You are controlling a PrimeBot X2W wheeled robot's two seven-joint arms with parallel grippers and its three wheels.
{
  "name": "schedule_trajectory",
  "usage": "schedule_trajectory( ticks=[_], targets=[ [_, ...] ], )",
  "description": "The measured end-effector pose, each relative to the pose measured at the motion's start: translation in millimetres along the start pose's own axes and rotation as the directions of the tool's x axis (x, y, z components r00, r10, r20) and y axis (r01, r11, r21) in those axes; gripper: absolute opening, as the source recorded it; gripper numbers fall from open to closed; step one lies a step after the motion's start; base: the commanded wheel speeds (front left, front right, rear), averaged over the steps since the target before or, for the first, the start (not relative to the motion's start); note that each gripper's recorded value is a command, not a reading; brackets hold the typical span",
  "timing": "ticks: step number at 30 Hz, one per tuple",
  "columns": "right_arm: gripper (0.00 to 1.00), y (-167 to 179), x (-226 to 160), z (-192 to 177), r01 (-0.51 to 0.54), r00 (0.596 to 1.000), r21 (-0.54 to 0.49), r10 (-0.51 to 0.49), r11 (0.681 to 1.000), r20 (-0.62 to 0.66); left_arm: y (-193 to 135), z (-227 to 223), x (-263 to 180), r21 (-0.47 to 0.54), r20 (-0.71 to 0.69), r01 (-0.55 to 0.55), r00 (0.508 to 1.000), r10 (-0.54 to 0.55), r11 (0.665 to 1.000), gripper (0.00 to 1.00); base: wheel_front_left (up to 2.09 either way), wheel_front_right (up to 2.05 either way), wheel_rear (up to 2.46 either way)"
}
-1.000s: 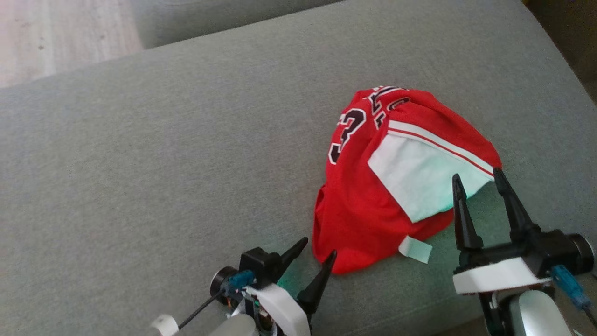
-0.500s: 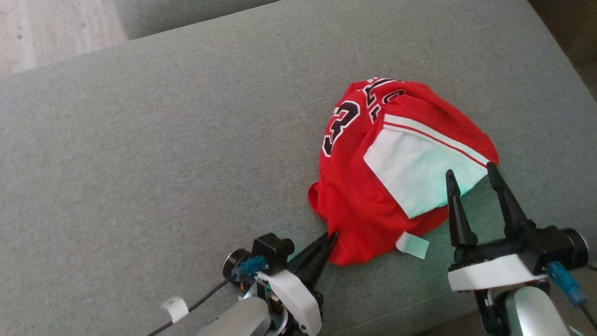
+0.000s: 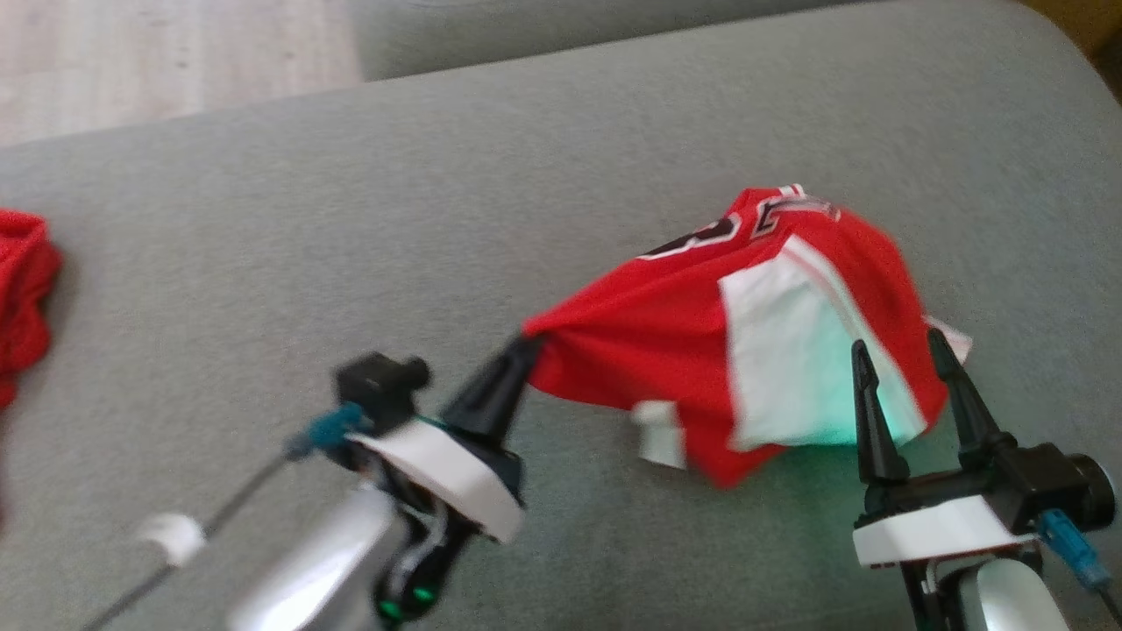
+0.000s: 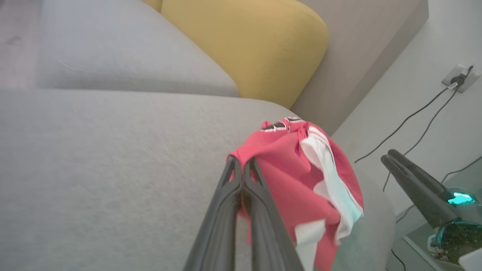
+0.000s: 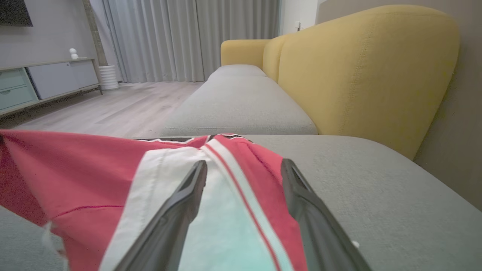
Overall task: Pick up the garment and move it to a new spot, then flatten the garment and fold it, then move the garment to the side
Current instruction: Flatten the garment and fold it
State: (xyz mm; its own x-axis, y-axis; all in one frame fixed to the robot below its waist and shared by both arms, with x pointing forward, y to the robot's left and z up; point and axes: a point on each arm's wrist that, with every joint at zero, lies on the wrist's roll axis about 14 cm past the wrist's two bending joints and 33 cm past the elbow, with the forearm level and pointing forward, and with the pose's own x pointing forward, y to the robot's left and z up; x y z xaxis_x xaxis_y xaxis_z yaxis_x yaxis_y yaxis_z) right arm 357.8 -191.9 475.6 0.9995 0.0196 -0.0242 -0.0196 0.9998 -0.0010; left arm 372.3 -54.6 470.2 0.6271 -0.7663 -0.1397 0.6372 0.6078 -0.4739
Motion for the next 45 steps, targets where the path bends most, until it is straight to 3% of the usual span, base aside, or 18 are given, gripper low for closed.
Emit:
schedule_trajectory(
  ticks=[3, 6, 10, 13, 14, 15, 16, 17, 21, 25, 27, 30, 34, 38, 45],
  targets=[
    [1.0, 14, 4, 2, -0.044, 0.999, 0.017, 0.044, 0.999, 0.011, 20, 39, -30, 0.042, 0.049, -0.094, 0.995, 0.092, 0.995, 0.0, 0.0, 0.0, 0.0],
    [1.0, 23, 7, 6, -0.071, 0.997, 0.02, 0.071, 0.997, 0.022, 52, 43, -64, 0.065, 0.019, -0.241, 0.971, 0.24, 0.968, 0.0, 0.0, 0.0, 0.0],
    [1.0, 28, 9, 6, -0.086, 0.996, 0.029, 0.085, 0.996, 0.025, 110, 20, -121, 0.158, -0.078, -0.474, 0.869, 0.489, 0.866, 0.0, 0.0, 0.0, 0.0],
    [1.0, 29, 10, 4, -0.089, 0.996, 0.03, 0.089, 0.996, 0.019, 124, 4, -140, 0.155, -0.115, -0.55, 0.815, 0.568, 0.82, 0.0, 0.0, 0.0, 0.0],
    [1.0, 29, 10, 3, -0.09, 0.996, 0.03, 0.089, 0.995, 0.016, 127, 1, -142, 0.157, -0.111, -0.565, 0.805, 0.583, 0.81, 0.16, 0.0, 0.0, 0.0],
    [1.0, 29, 10, 2, -0.09, 0.996, 0.03, 0.09, 0.995, 0.014, 129, -1, -143, 0.162, -0.107, -0.575, 0.798, 0.594, 0.802, 0.43, 0.0, 0.0, 0.0],
    [1.0, 29, 10, 2, -0.089, 0.996, 0.03, 0.088, 0.996, 0.013, 130, -4, -143, 0.158, -0.107, -0.581, 0.794, 0.598, 0.799, 0.56, 0.0, 0.0, 0.0],
    [1.0, 29, 10, 2, -0.088, 0.996, 0.03, 0.087, 0.996, 0.012, 130, -6, -142, 0.139, -0.105, -0.587, 0.792, 0.602, 0.797, 1.0, 0.0, 0.0, 0.0],
    [1.0, 25, 8, 2, -0.076, 0.997, 0.029, 0.075, 0.997, 0.012, 130, -12, -142, 0.111, -0.097, -0.606, 0.782, 0.616, 0.787, 1.0, 0.0, 0.0, 0.0],
    [1.0, 19, 5, 3, -0.058, 0.998, 0.027, 0.058, 0.998, 0.014, 137, -1, -157, 0.102, -0.043, -0.665, 0.74, 0.671, 0.74, 1.0, 0.0, 0.0, 0.0],
    [1.0, 17, 5, 2, -0.051, 0.999, 0.026, 0.05, 0.998, 0.012, 128, 15, -155, 0.084, 0.011, -0.654, 0.755, 0.656, 0.752, 1.0, 0.0, 0.0, 0.0],
    [1.0, 16, 5, -1, -0.049, 0.999, 0.027, 0.049, 0.998, 0.001, 96, 31, -134, 0.045, 0.057, -0.557, 0.83, 0.554, 0.829, 1.0, 0.0, 0.0, 0.0],
    [1.0, 17, 6, -4, -0.05, 0.999, 0.027, 0.05, 0.998, -0.008, 53, 11, -99, -0.006, -0.036, -0.406, 0.914, 0.405, 0.914, 1.0, 0.0, 0.0, 0.0],
    [1.0, 13, 6, -2, -0.039, 0.999, 0.024, 0.039, 0.999, -0.001, 37, -21, -78, -0.049, -0.141, -0.346, 0.931, 0.337, 0.937, 1.0, 0.0, 0.0, 0.0],
    [1.0, -2, -1, -4, 0.011, 1.0, 0.017, -0.011, 1.0, -0.013, 30, -65, -66, -0.09, -0.269, -0.32, 0.919, 0.287, 0.943, 1.0, 0.0, 0.0, 0.0]
  ],
)
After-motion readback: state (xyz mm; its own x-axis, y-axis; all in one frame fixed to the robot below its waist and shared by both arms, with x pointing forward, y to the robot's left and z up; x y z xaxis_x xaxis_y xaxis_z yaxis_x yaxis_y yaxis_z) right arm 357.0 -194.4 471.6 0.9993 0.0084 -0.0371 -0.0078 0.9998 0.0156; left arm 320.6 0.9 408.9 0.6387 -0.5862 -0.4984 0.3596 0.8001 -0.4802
